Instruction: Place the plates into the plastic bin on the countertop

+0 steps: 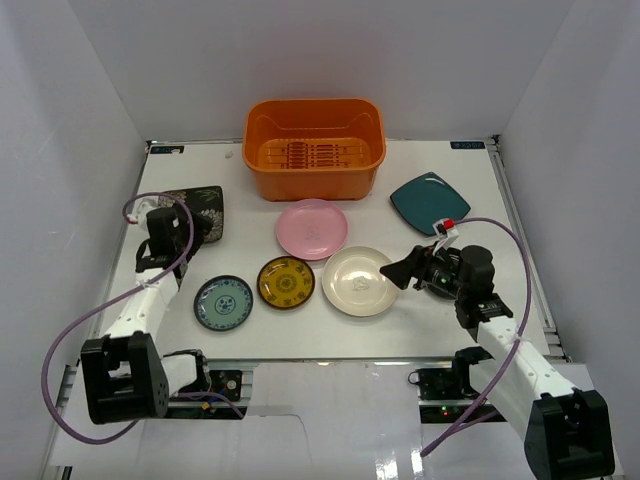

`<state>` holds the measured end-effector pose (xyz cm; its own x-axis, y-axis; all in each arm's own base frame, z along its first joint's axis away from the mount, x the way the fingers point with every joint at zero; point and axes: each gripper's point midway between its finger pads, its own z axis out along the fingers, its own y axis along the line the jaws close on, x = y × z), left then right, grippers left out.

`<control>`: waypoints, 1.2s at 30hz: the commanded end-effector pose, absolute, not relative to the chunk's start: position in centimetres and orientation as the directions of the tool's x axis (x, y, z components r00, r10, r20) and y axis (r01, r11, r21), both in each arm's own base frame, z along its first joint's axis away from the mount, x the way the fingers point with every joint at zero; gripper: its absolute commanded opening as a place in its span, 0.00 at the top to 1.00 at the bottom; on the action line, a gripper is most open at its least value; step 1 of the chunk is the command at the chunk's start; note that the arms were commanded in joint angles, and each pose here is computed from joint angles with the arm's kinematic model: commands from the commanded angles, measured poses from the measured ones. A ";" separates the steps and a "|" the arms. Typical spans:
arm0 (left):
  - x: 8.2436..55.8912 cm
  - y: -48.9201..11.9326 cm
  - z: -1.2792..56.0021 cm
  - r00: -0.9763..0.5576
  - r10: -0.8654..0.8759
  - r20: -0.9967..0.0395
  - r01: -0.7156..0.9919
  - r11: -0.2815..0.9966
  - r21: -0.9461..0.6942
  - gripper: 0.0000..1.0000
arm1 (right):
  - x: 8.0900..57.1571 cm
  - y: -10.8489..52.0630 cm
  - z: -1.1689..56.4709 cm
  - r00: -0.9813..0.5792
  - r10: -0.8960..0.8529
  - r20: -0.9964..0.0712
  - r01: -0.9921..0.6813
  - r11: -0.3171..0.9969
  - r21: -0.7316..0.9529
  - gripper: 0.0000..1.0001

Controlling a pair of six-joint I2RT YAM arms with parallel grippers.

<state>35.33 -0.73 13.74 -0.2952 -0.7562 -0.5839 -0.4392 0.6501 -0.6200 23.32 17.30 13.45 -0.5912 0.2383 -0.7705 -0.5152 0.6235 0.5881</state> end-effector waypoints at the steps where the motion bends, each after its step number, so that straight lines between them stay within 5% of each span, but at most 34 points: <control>1: 35.7 1.5 12.3 -0.225 -0.840 -0.493 -0.508 0.533 -0.677 0.14 | 23.1 17.8 15.1 -0.522 0.232 -0.821 -0.589 0.598 0.543 0.24; 8: 35.1 6.9 6.1 -0.129 -0.891 -0.434 -0.693 0.394 -0.603 0.18 | 22.2 18.3 15.2 -0.522 0.213 -0.826 -0.615 0.577 0.538 0.24; 16: 37.6 9.3 3.7 -0.095 -0.904 -0.418 -0.713 0.354 -0.605 0.23 | 21.4 19.2 14.7 -0.534 0.179 -0.826 -0.632 0.564 0.531 0.25; 20: 38.7 9.3 2.7 -0.114 -0.904 -0.411 -0.686 0.371 -0.626 0.44 | 21.3 19.5 14.3 -0.548 0.165 -0.820 -0.629 0.565 0.534 0.25; 23: 38.6 9.2 1.7 -0.109 -0.913 -0.394 -0.691 0.354 -0.630 0.70 | 21.4 19.6 14.4 -0.547 0.160 -0.821 -0.629 0.568 0.530 0.25; 25: 38.5 9.5 1.9 -0.097 -0.910 -0.403 -0.680 0.356 -0.641 0.96 | 21.6 19.7 14.6 -0.551 0.155 -0.820 -0.627 0.572 0.529 0.25; 31: 38.9 10.2 7.3 -0.022 -0.881 -0.472 -0.596 0.391 -0.702 1.00 | 21.8 20.7 15.8 -0.563 0.148 -0.813 -0.632 0.557 0.539 0.26; 36: 38.5 8.8 18.7 0.082 -0.854 -0.513 -0.350 0.458 -0.817 1.00 | 22.8 22.5 18.5 -0.557 0.150 -0.817 -0.646 0.540 0.539 0.23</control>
